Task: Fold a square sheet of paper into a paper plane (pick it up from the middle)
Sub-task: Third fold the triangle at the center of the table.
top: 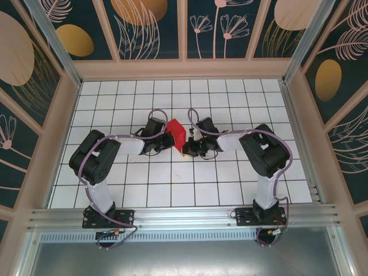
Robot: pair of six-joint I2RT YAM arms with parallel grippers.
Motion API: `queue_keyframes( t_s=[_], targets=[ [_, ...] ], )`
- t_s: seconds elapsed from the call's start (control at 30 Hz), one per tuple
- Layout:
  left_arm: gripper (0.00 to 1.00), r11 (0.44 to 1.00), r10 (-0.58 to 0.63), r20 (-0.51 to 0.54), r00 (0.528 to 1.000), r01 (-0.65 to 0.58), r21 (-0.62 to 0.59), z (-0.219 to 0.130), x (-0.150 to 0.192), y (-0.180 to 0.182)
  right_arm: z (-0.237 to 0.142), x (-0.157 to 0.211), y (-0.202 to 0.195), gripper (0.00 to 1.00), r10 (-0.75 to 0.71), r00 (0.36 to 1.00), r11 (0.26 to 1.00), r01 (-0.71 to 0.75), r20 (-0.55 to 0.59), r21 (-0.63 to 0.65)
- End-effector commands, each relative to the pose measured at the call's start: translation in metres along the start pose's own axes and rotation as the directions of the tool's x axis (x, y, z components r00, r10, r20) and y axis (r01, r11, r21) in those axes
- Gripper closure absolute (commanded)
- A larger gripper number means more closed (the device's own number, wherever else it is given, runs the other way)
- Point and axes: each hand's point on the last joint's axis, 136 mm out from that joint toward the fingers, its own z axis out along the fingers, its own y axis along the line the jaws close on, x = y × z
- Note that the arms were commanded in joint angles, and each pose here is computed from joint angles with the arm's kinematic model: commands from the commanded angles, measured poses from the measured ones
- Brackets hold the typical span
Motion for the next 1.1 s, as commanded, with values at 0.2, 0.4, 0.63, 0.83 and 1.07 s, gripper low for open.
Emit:
queue_keyframes(
  t_s=[0.2,0.4,0.63,0.83,1.07],
  targets=[
    [1.0,0.985,-0.018,-0.046,0.999,0.01,-0.17,0.005,0.018,0.041,-0.021,-0.013,0.015,0.96,-0.061,0.994,0.998,0.063,0.088,-0.02],
    [1.0,0.986,-0.013,-0.043,0.999,0.006,-0.169,0.004,0.017,0.041,-0.034,-0.031,-0.001,0.87,-0.039,0.983,0.999,0.033,0.177,0.037],
    [1.0,0.986,-0.013,-0.044,0.999,0.006,-0.166,0.005,0.017,0.04,-0.024,-0.038,-0.008,0.78,-0.043,0.985,0.997,0.032,0.167,0.069],
    [1.0,0.986,-0.014,-0.042,0.999,0.006,-0.167,0.004,0.016,0.04,-0.013,-0.037,-0.006,0.76,-0.059,0.99,0.996,0.051,0.128,0.066],
    [1.0,0.986,-0.014,-0.045,0.999,0.006,-0.167,0.005,0.017,0.04,-0.006,-0.033,-0.006,0.77,-0.059,0.994,0.997,0.054,0.096,0.055]
  ],
)
